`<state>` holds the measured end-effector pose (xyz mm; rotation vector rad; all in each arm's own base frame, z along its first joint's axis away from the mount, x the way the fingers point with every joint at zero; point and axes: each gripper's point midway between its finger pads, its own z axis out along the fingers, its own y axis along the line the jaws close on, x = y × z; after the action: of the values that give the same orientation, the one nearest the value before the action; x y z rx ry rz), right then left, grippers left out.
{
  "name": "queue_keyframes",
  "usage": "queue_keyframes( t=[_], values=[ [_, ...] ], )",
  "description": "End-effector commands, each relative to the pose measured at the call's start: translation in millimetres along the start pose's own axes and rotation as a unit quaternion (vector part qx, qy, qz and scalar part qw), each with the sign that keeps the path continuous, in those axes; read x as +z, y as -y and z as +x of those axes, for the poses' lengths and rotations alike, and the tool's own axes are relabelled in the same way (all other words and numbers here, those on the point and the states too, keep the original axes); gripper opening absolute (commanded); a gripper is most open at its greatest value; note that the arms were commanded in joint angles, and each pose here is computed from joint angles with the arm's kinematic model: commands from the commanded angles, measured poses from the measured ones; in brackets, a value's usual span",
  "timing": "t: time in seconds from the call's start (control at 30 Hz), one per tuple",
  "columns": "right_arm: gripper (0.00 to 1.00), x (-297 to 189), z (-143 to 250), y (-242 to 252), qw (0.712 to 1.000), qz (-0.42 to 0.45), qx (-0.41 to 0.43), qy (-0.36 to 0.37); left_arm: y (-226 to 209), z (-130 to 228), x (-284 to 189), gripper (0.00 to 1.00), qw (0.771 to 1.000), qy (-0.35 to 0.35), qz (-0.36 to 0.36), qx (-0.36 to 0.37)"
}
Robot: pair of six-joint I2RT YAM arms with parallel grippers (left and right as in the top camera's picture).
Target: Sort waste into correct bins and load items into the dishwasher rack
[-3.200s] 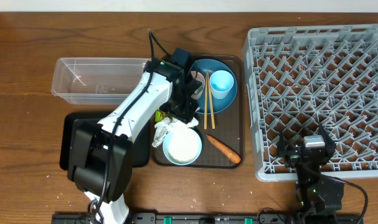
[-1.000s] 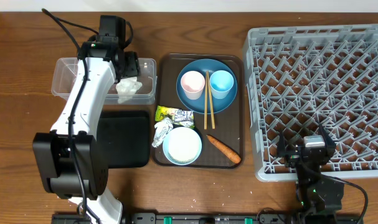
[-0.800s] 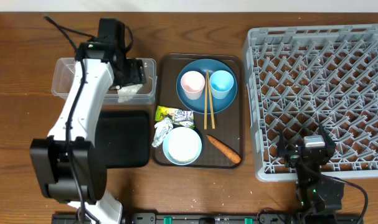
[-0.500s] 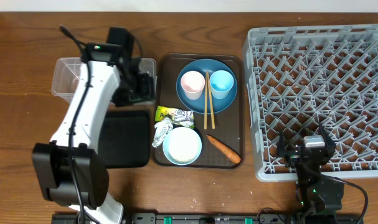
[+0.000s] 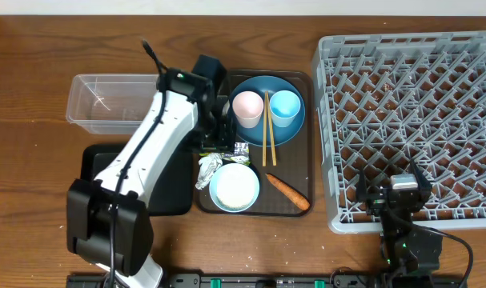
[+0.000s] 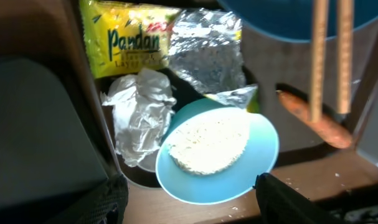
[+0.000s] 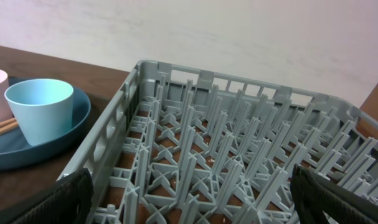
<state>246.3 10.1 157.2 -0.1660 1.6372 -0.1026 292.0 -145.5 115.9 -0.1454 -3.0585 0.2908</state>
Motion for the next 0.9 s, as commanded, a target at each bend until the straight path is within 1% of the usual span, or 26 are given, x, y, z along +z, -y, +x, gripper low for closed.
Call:
queue_keyframes(
  t=[0.0,0.3,0.63,0.87],
  values=[
    [0.99,-0.2,1.5,6.1,1.0,0.014,-0.001,-0.003,-13.2,2.5,3.4,0.68,0.999,0.006,-0.031,-0.025],
    [0.99,-0.2,1.4,6.2,1.0,0.014,-0.001,-0.002,-20.3,7.2,35.5,0.68,0.999,0.001,-0.032,-0.029],
    [0.99,-0.2,1.5,6.1,1.0,0.014,-0.001,-0.003,-19.2,-14.2,57.8,0.68,0.998,0.053,-0.016,-0.019],
    [0.99,-0.2,1.7,6.2,1.0,0.014,-0.001,-0.003,-23.7,-8.6,68.7,0.67,0.998,0.048,-0.02,-0.02]
  ],
)
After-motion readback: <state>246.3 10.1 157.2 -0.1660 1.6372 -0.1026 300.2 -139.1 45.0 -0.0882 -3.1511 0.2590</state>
